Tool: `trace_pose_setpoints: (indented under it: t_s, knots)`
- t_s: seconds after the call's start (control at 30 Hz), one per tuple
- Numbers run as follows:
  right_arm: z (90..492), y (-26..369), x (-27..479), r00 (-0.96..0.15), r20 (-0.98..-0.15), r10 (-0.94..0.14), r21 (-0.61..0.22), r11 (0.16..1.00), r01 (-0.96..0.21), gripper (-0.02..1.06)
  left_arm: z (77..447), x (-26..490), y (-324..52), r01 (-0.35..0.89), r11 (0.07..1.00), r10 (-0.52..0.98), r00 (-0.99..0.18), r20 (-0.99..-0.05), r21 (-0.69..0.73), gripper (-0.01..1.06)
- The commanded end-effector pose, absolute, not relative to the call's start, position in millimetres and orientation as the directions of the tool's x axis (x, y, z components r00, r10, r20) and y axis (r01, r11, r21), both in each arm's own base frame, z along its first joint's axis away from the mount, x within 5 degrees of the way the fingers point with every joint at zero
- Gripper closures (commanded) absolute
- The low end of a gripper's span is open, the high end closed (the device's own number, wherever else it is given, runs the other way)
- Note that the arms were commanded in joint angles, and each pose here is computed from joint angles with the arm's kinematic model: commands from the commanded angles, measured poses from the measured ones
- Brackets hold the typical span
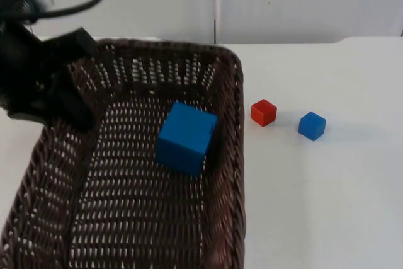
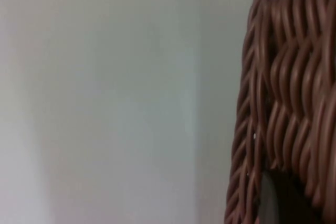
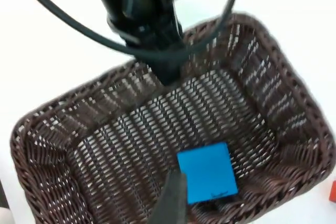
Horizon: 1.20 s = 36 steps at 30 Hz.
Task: Pick up the basket with the left hand and place the largest block into the basket with the right hand.
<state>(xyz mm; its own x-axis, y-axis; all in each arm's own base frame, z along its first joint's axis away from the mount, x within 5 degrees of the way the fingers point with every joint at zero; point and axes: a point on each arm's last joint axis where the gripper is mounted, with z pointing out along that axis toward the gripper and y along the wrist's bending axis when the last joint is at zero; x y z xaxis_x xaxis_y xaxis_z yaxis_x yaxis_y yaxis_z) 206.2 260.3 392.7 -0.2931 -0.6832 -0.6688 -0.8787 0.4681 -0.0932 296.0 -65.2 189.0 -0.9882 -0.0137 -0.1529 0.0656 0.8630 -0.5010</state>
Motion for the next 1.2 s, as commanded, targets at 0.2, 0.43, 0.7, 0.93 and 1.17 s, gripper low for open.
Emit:
trace_pose_setpoints:
  t_s: [0.2, 0.43, 0.7, 0.93, 1.17]
  knots:
    - [398, 257, 204, -0.289, -0.682, -0.672, -0.094, 0.473, -0.876, 0.29, 150, 326, -73, 0.019, 0.825, -0.033, -0.996, -0.082, -0.565, 1.05]
    - [405, 250, 198, -0.289, -0.68, -0.674, -0.094, 0.471, -0.877, 0.29, 126, 353, -76, -0.005, 0.82, -0.044, -0.998, -0.054, -0.572, 1.05]
    - [437, 226, 178, -0.24, -0.752, -0.614, -0.114, 0.479, -0.87, 0.29, 110, 367, -77, 0.002, 0.82, -0.033, -0.998, -0.051, -0.573, 1.05]
    - [454, 210, 166, -0.208, -0.785, -0.583, -0.133, 0.486, -0.864, 0.29, 109, 368, -76, 0.004, 0.827, -0.04, -0.997, -0.067, -0.562, 1.05]
    - [456, 204, 163, -0.217, -0.779, -0.588, -0.137, 0.497, -0.857, 0.29, 109, 369, -75, 0.005, 0.83, -0.043, -0.996, -0.073, -0.558, 1.05]
